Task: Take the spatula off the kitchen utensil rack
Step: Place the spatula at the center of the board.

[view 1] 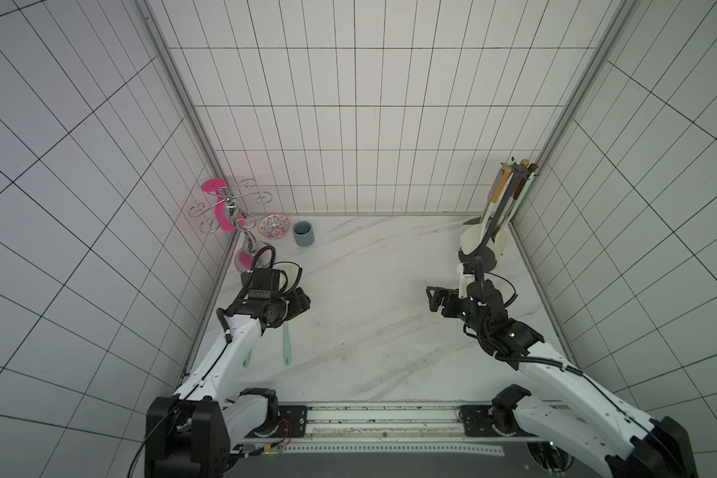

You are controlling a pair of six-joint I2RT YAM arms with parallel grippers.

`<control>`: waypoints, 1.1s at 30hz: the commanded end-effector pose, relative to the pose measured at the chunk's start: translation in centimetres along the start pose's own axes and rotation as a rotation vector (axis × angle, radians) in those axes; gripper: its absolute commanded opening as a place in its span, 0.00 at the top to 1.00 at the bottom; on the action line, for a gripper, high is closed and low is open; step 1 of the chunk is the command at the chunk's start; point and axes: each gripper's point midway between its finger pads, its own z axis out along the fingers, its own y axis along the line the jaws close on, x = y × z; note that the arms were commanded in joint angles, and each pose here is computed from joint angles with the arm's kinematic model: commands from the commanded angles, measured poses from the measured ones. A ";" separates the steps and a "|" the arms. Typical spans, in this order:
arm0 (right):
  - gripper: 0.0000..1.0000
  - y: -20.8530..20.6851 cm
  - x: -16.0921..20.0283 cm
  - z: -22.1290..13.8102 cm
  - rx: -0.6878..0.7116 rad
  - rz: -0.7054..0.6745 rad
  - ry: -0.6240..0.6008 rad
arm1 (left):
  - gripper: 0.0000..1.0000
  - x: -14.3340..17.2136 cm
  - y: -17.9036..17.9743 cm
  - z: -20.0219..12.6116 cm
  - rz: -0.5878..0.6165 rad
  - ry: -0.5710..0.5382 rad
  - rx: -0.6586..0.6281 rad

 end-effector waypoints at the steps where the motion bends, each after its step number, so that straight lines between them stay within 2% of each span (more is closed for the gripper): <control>1: 0.01 -1.2 1.5 0.6 0.024 0.012 0.024 | 0.21 0.6 1.2 1.7 0.020 0.019 -0.111; 16: 0.01 -1.3 1.9 1.1 0.030 0.014 0.038 | 0.21 5.6 5.0 5.2 -0.105 0.145 -0.204; 26: 0.01 -1.3 2.0 1.2 0.029 0.014 0.043 | 0.22 5.2 7.5 3.8 -0.155 0.097 -0.352; 33: 0.01 -1.4 2.0 1.2 0.031 0.015 0.043 | 0.23 4.7 7.6 3.3 -0.162 0.072 -0.354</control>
